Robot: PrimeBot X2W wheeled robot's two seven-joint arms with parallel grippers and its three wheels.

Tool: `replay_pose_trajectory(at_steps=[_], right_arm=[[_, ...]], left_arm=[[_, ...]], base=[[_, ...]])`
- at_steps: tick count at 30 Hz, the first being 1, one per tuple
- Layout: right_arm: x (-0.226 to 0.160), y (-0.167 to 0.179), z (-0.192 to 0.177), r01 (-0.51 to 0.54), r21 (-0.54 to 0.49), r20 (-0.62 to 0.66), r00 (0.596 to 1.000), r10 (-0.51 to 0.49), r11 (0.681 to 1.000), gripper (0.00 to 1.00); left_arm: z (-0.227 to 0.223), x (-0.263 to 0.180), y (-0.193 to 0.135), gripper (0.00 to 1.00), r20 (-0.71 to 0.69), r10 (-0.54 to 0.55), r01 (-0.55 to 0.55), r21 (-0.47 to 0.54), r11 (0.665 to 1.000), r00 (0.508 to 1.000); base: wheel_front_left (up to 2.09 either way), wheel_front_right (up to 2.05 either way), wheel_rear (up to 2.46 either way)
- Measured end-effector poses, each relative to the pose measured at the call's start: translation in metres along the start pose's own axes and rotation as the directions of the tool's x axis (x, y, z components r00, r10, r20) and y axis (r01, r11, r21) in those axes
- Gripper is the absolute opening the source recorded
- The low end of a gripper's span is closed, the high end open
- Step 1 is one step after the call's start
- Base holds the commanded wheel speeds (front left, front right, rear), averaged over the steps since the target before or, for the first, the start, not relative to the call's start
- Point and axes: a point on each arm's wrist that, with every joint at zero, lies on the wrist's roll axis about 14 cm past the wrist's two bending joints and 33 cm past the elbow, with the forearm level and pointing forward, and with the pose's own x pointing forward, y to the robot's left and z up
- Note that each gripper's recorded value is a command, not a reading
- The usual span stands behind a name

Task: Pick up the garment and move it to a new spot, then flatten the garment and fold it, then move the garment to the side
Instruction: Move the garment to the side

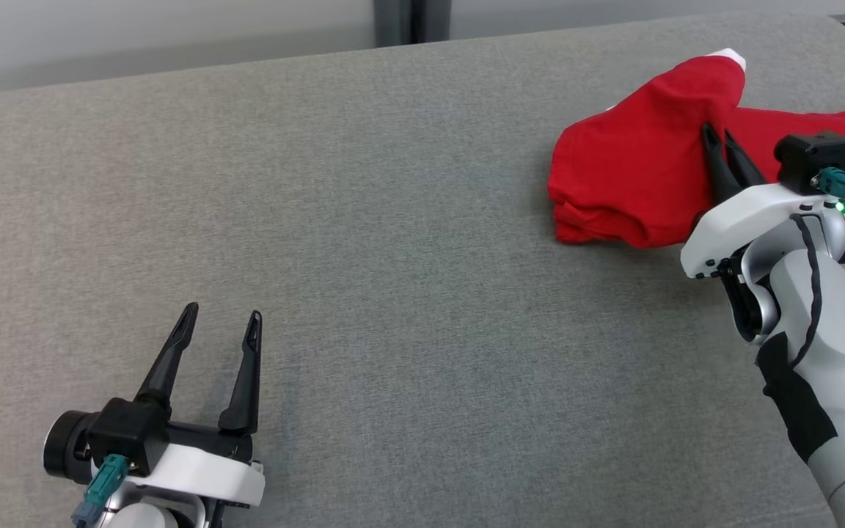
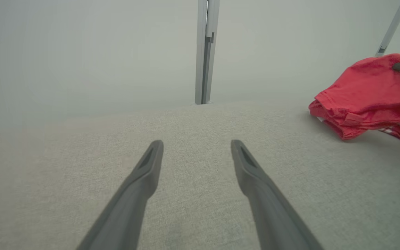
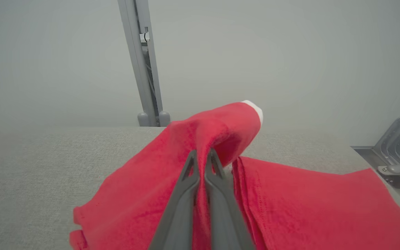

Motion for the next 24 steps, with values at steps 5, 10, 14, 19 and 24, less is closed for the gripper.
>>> replay_pose_trajectory(at_steps=[5, 10, 14, 19, 24], right_arm=[[-0.003, -0.026, 0.004, 0.056, -0.020, 0.009, 0.998, -0.056, 0.998, 0.00], [0.002, -0.040, 0.004, 0.078, -0.018, -0.015, 0.997, -0.078, 0.997, 0.00], [0.008, -0.050, 0.007, 0.078, -0.016, -0.044, 0.996, -0.079, 0.997, 0.00], [0.015, -0.056, 0.008, 0.059, -0.023, -0.087, 0.994, -0.061, 0.998, 0.00], [0.016, -0.080, 0.007, 0.062, -0.084, -0.144, 0.987, -0.074, 0.995, 0.00]], left_arm=[[-0.011, 0.012, -0.014, 1.00, -0.024, -0.056, 0.056, -0.004, 0.998, 0.998], [-0.020, 0.023, -0.020, 1.00, -0.038, -0.094, 0.094, -0.005, 0.996, 0.995], [-0.029, 0.025, -0.021, 1.00, -0.060, -0.105, 0.104, -0.008, 0.995, 0.993], [-0.033, 0.028, -0.015, 1.00, -0.068, -0.100, 0.100, -0.003, 0.995, 0.993], [-0.041, 0.026, -0.004, 1.00, -0.090, -0.081, 0.082, 0.001, 0.997, 0.993]], base=[[0.00, 0.00, 0.00], [0.00, 0.00, 0.00], [0.00, 0.00, 0.00], [0.00, 0.00, 0.00], [0.00, 0.00, 0.00]])
